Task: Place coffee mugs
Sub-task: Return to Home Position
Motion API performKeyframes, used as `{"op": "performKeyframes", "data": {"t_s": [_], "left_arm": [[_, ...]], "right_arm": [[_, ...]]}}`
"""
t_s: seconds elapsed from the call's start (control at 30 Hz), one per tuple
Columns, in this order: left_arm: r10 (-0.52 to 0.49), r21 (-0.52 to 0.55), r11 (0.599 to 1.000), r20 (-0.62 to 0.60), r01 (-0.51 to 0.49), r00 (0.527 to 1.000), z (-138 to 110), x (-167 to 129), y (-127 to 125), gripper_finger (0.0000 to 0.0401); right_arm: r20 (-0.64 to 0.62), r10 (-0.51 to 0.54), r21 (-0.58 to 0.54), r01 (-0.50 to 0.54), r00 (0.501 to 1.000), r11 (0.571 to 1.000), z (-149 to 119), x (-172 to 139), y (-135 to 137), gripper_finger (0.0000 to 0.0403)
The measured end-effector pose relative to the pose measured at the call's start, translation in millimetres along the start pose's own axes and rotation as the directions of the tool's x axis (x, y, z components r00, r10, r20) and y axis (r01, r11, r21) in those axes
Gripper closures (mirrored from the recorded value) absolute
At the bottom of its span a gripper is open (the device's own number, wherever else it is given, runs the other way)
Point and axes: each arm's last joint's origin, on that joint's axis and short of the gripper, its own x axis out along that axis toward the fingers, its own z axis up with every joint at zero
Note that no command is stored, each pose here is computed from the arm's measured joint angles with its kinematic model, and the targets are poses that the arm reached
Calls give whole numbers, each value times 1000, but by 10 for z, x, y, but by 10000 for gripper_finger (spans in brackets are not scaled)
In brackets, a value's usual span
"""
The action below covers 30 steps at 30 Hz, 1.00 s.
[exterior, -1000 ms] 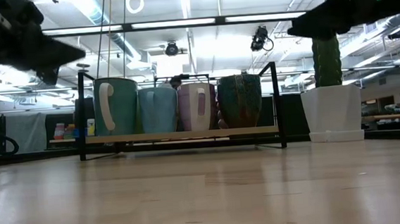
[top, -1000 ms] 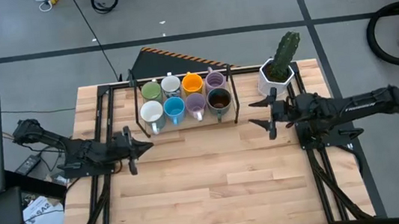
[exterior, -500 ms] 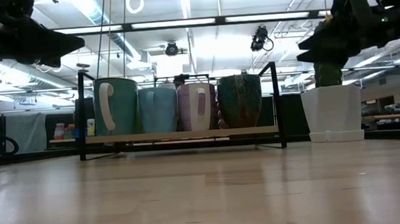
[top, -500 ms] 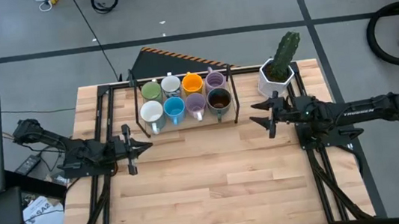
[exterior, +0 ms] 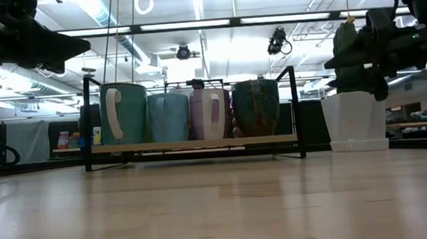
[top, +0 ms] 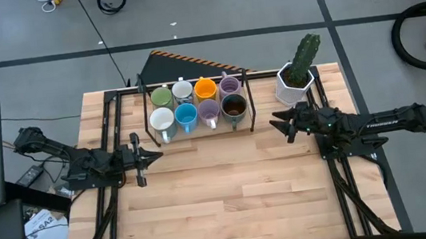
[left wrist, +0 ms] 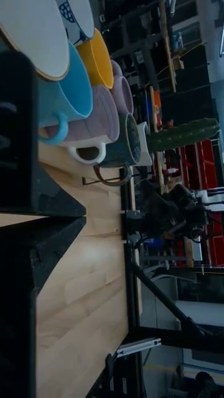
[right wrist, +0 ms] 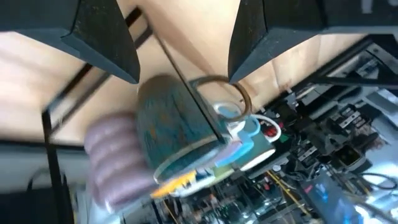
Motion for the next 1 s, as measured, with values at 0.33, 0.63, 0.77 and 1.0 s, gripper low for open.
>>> {"op": "performKeyframes", "data": {"t_s": [0.33,0.63,0.77,1.0], "left_arm": [[0,0,1000,0,0,1000,0,0,0,385],[0,0,1000,0,0,1000,0,0,0,385],[0,0,1000,0,0,1000,0,0,0,385],[0,0,1000,0,0,1000,0,0,0,385]], "right_arm": [[-18,10,1,-10,1000,1000,-10,0,0,152],[-22,18,-5,-18,1000,1000,-10,0,3,151],[-22,18,-5,-18,1000,1000,-8,0,4,152],[-22,18,-5,-18,1000,1000,-8,0,4,152]]}}
